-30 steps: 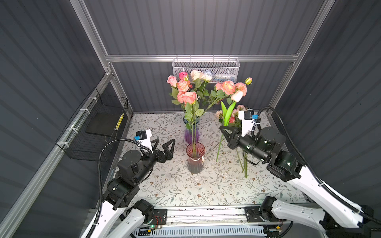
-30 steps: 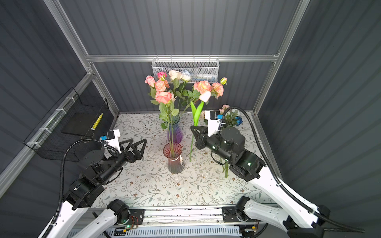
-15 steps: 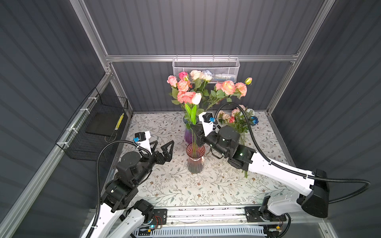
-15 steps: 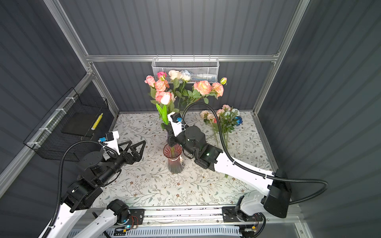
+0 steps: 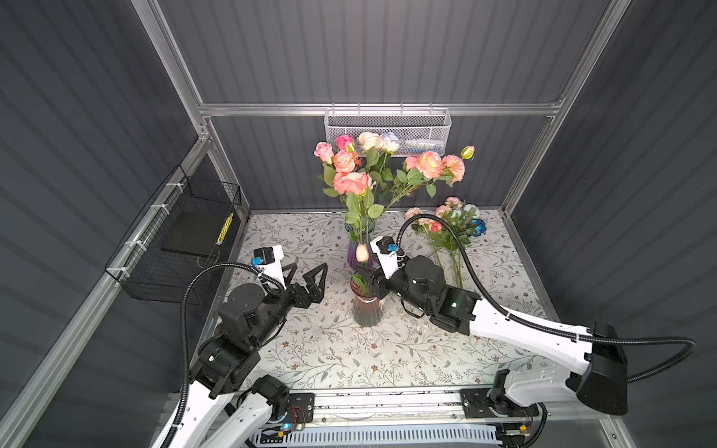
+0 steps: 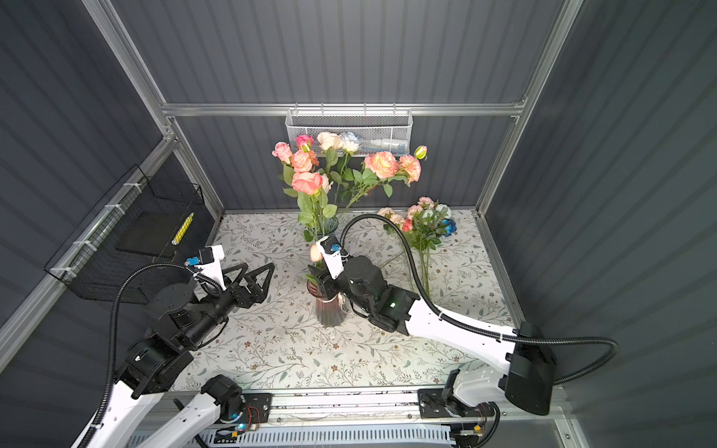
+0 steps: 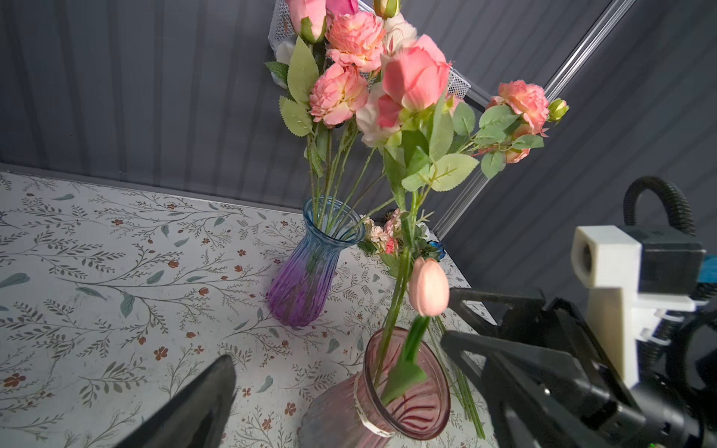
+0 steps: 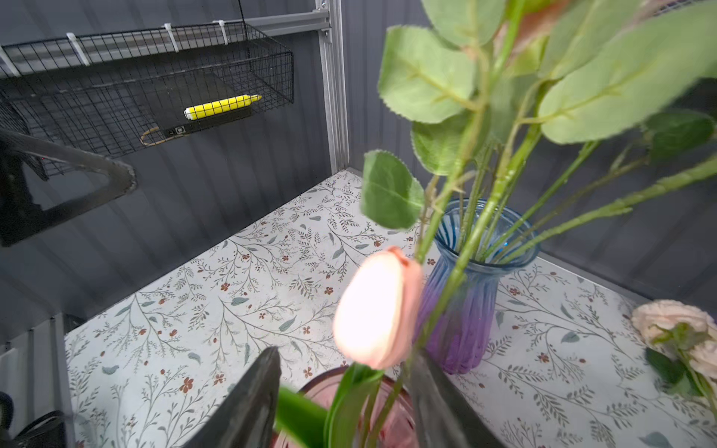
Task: Arrange the flowers into the vase
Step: 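Lower the tulip stem into the pink vase and open the right gripper, then move the right gripper back to the pile and grasp a stem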
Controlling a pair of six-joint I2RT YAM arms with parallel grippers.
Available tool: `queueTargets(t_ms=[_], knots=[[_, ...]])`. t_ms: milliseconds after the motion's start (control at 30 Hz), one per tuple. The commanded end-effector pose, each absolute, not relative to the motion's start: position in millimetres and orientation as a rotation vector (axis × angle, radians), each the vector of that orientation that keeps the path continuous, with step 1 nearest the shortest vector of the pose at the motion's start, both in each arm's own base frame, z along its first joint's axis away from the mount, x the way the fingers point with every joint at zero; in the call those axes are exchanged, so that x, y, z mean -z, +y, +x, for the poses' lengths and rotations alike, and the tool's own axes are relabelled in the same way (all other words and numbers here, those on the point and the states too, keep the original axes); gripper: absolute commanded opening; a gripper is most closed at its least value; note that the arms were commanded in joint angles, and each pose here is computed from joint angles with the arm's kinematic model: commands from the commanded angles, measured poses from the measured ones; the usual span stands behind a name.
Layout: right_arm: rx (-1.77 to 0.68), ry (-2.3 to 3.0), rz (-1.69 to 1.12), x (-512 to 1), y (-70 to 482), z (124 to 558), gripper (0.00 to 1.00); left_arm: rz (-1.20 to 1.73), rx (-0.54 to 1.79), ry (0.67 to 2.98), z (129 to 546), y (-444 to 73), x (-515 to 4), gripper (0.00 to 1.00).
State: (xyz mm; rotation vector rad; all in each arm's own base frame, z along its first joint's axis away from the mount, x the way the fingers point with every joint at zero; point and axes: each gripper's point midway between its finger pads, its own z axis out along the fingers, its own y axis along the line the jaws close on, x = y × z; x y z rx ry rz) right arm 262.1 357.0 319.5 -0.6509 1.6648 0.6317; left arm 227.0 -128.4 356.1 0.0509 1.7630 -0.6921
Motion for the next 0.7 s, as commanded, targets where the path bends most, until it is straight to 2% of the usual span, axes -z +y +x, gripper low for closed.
queueTargets(t_ms=[0, 200, 367, 667], knots=[[-0.672, 1.664, -0.595, -335, 339, 251, 0.6, 0.076, 0.693, 1.703, 227, -129, -378, 1.0], [-0.689, 1.692, -0.491, -339, 293, 233, 0.64, 0.073, 0.689, 1.701, 227, -129, -377, 1.0], [-0.594, 1.769, -0.328, -322, 246, 236, 0.66, 0.067, 0.683, 1.704, 228, -128, -375, 1.0], [-0.604, 2.184, 0.195, -217, 167, 300, 0.59, 0.06, 0.682, 1.724, 231, -129, -369, 1.0]])
